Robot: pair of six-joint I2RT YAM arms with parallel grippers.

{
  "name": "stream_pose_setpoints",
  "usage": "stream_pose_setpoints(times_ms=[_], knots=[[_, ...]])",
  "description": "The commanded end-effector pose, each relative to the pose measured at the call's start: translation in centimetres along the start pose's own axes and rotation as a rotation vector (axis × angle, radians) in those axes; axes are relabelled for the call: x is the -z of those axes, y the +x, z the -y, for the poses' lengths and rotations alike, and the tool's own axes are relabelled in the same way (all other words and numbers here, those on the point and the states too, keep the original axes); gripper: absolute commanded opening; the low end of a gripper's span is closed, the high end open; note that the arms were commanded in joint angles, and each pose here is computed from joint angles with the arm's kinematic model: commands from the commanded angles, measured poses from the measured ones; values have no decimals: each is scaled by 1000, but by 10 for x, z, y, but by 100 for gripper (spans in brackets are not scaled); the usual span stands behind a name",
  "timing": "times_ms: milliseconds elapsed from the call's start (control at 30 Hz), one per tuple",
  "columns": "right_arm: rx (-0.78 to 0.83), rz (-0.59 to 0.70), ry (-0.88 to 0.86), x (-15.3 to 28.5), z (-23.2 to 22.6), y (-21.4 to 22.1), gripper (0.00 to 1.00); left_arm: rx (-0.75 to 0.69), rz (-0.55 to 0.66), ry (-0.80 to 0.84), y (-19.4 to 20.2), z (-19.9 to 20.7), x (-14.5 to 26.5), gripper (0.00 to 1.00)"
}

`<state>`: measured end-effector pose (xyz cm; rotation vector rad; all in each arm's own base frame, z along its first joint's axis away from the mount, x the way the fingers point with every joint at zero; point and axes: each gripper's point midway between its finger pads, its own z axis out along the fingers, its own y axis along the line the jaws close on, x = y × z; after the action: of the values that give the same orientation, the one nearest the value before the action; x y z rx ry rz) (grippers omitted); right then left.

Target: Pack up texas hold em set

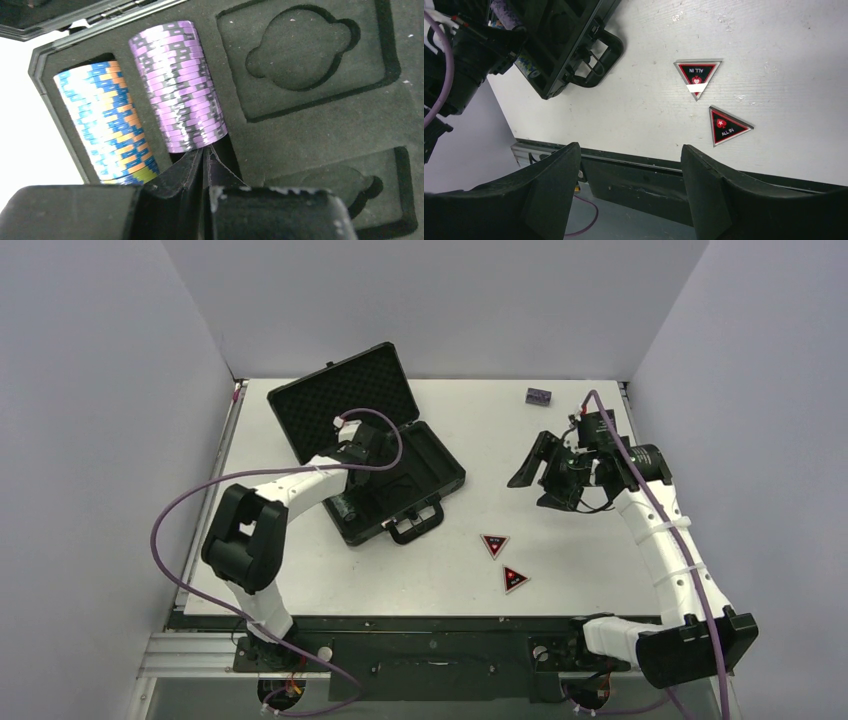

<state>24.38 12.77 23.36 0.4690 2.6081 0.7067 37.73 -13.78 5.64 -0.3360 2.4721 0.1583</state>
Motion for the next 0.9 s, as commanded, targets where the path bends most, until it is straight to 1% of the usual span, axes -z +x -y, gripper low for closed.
stream_pose_setpoints(times_ms=[0, 167, 233, 267, 300, 333, 367, 400, 433, 467, 500, 533, 567, 600, 633, 667, 700, 733, 767, 800, 867], knots=[[20, 61, 2, 7, -6, -19, 70, 48, 164, 52, -49, -8, 33, 2], [17, 76, 2, 8, -9, -23, 72, 63, 221, 64, -55, -24, 58, 9], [17, 85, -7, 9, -12, -27, 73, 76, 252, 78, -59, -30, 71, 14], [16, 84, -6, 8, -13, -28, 73, 86, 273, 88, -61, -35, 80, 19], [22, 94, -9, 10, -15, -31, 74, 93, 286, 92, -63, -37, 84, 21], [21, 96, -6, 9, -15, -33, 74, 104, 309, 104, -65, -42, 94, 26], [25, 108, -5, 12, -17, -37, 74, 103, 313, 103, -61, -46, 96, 29], [26, 112, 3, 11, -17, -40, 75, 114, 337, 117, -65, -50, 106, 34], [33, 125, 1, 15, -20, -43, 75, 114, 340, 115, -61, -55, 107, 37], [33, 130, 13, 14, -20, -46, 75, 125, 364, 127, -63, -59, 117, 43], [41, 141, 12, 18, -22, -50, 76, 123, 364, 124, -58, -64, 118, 46], [42, 146, 22, 17, -22, -53, 76, 137, 389, 140, -60, -69, 128, 53], [51, 156, 20, 21, -24, -56, 76, 134, 386, 140, -54, -72, 128, 56], [54, 156, 34, 18, -23, -59, 76, 148, 409, 157, -55, -77, 137, 66], [68, 167, 34, 23, -26, -63, 77, 145, 402, 159, -48, -80, 136, 71], [69, 171, 51, 21, -25, -67, 77, 161, 425, 176, -49, -85, 146, 79], [82, 181, 54, 26, -27, -71, 78, 172, 439, 192, -45, -90, 152, 84], [90, 193, 64, 27, -28, -77, 78, 177, 441, 201, -42, -92, 154, 87], [97, 189, 76, 27, -27, -78, 78, 188, 455, 215, -39, -96, 159, 98], [103, 194, 87, 26, -28, -84, 79, 189, 453, 226, -35, -97, 161, 99], [105, 190, 104, 24, -29, -92, 79, 200, 467, 251, -30, -103, 167, 97]])
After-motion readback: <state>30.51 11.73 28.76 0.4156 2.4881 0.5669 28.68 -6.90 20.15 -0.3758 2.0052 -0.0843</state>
